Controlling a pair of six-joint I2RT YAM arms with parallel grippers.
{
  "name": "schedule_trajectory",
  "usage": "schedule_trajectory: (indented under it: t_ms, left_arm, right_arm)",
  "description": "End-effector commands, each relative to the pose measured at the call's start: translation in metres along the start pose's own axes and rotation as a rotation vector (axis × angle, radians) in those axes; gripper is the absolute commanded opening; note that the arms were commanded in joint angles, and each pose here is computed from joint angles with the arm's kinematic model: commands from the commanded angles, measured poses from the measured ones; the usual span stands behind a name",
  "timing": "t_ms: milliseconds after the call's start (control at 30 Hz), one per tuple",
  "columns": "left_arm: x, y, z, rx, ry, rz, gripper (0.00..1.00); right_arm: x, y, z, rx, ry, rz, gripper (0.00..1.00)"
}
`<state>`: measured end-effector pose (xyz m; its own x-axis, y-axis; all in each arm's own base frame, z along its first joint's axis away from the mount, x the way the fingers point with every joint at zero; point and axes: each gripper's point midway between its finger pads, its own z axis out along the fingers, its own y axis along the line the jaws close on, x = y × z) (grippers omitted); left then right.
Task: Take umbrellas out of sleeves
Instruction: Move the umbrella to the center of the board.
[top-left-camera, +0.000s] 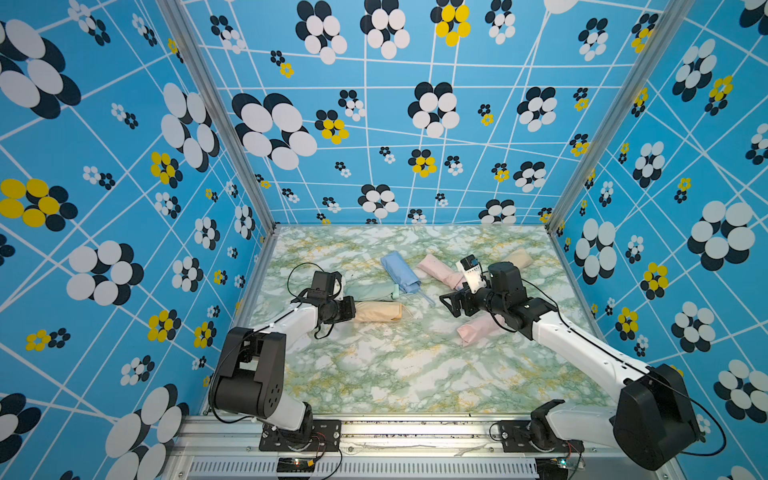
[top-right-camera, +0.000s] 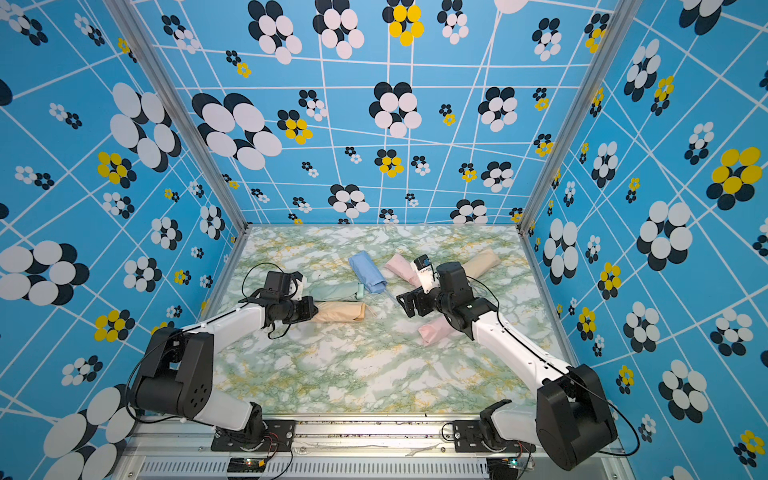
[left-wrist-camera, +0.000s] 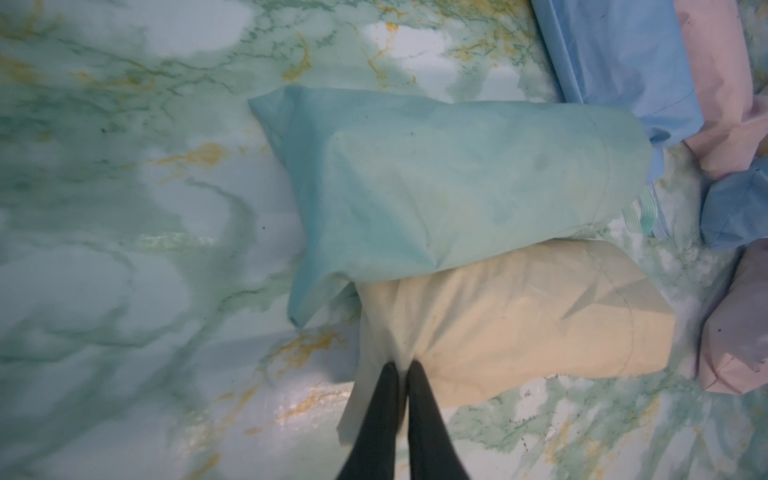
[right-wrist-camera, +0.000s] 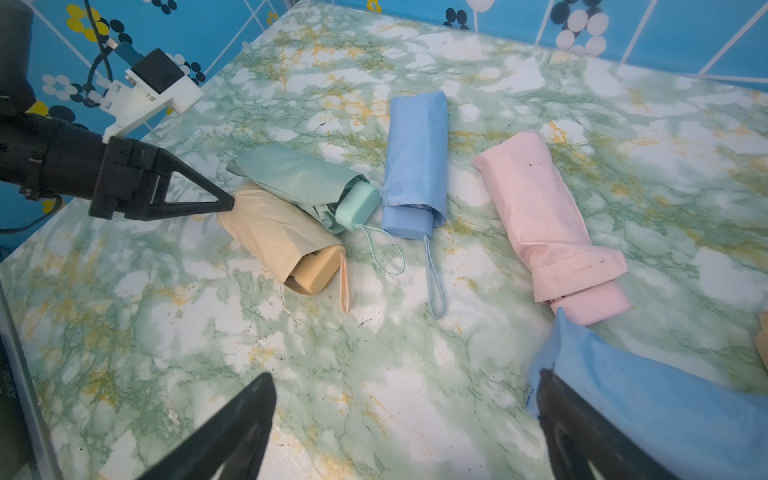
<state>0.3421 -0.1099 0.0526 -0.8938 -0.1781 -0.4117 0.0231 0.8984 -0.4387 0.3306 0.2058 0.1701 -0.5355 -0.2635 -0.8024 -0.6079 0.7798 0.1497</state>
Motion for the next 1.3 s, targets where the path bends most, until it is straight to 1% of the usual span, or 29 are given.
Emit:
schedule_trajectory:
  t_ms: [0,200,300,433,533,633,933,1067,1267]
  left_arm:
    - [0.004,-0.001,0.001,-0.005,0.036,0.016,0.00]
    - [0.016,-0.005,-0.004,-0.002,0.074,0.077,0.00]
    - [0.024,-0.009,-0.006,-0.007,0.093,0.126,0.00]
    - [0.027,-0.023,-0.010,-0.006,0.083,0.200,0.00]
    - [0.030,-0.030,-0.014,-0.012,0.100,0.238,0.00]
    - [0.038,-0.039,-0.015,-0.014,0.124,0.269,0.00]
    - [0.060,-0.067,-0.028,-0.019,0.138,0.348,0.00]
    - [0.071,-0.074,-0.036,-0.044,0.134,0.388,0.00]
    - [0.087,-0.073,-0.043,-0.053,0.144,0.387,0.00]
  right_arm:
    - [0.009,0.013,0.005,-0.053,0.026,-0.061,0.99]
    - [0.020,0.030,0.013,-0.140,0.082,-0.192,0.99]
    - [0.025,0.040,0.017,-0.193,0.103,-0.292,0.99]
    - [0.040,0.063,0.018,-0.319,0.117,-0.464,0.99]
    - [0.045,0.071,0.020,-0.345,0.112,-0.539,0.99]
    - [0.046,0.073,0.021,-0.354,0.120,-0.570,0.99]
    - [0.064,0.068,0.025,-0.377,0.222,-0.679,0.99]
    - [0.068,0.070,0.027,-0.396,0.232,-0.713,0.99]
    - [0.076,0.074,0.033,-0.421,0.267,-0.751,0.99]
